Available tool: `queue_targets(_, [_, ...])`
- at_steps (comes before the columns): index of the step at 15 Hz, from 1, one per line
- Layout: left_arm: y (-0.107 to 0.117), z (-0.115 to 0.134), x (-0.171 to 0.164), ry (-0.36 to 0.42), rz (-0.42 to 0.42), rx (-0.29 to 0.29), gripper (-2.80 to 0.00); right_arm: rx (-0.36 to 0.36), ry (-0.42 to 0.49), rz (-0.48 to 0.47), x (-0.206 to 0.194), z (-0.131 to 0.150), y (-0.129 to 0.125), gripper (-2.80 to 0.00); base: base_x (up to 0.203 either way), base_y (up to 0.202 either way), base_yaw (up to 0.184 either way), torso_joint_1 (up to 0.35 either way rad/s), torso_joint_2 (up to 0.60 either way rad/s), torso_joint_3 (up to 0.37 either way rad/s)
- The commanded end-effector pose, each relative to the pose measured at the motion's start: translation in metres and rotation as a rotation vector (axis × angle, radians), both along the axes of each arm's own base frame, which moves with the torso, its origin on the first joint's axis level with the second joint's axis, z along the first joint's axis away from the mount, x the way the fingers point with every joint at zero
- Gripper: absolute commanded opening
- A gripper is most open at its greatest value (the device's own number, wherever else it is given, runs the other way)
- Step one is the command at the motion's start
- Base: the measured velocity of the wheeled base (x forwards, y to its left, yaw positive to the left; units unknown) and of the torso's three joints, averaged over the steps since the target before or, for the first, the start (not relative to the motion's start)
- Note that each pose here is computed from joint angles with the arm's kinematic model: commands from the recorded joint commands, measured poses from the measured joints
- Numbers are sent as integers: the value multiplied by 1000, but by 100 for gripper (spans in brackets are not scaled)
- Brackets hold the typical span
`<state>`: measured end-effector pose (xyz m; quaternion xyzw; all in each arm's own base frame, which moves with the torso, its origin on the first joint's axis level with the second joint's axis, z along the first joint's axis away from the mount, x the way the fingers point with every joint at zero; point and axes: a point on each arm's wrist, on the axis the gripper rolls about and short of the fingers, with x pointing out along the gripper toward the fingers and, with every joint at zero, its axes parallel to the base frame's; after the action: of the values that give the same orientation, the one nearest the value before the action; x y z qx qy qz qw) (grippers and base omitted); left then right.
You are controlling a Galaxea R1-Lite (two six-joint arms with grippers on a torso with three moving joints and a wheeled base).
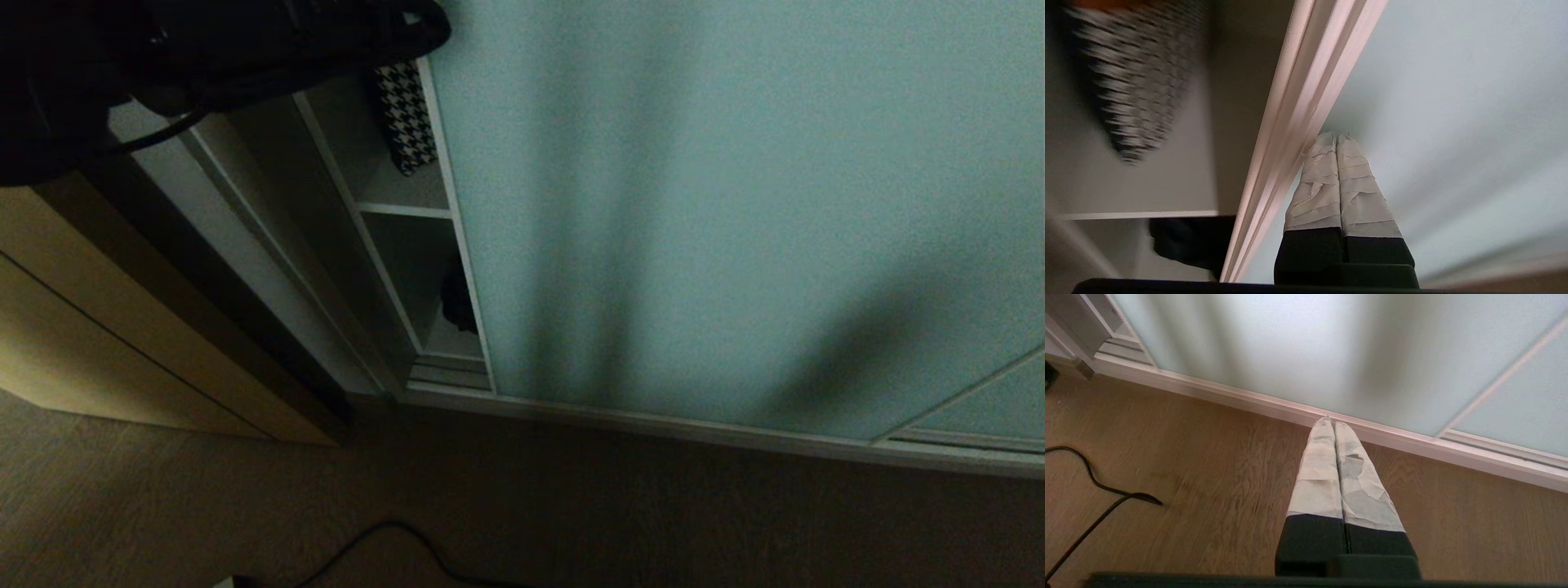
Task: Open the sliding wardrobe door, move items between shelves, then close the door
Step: Close the door
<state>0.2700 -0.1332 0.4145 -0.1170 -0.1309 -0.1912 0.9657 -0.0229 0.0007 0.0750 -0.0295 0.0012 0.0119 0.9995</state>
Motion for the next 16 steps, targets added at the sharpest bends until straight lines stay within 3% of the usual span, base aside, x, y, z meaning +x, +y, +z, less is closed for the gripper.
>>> queue_targets(1, [19,16,-31,-44,9,-22,-280,-1,0,1,0,0,0,-280,0,0,0,0,0,0])
queue_targets(5, [48,35,-88,-96,8,-35,-280,-1,0,1,0,0,0,-280,0,0,0,0,0,0])
queue_targets(8, [52,17,-96,-18,17,71,-280,-1,0,1,0,0,0,-280,0,0,0,0,0,0])
queue_targets(10, [53,5,-92,17,91,130,-280,-1,0,1,0,0,0,-280,0,0,0,0,0,0])
queue_targets(11, [54,5,-92,16,103,132,-280,-1,0,1,0,0,0,-280,0,0,0,0,0,0])
queue_targets(12, [60,-1,-92,34,179,138,-280,-1,0,2,0,0,0,-280,0,0,0,0,0,0])
queue_targets(14, [74,-31,-98,114,301,171,-280,-1,0,1,0,0,0,-280,0,0,0,0,0,0])
queue_targets(16, [96,-57,-131,145,394,182,-280,-1,0,0,0,0,0,-280,0,0,0,0,0,0])
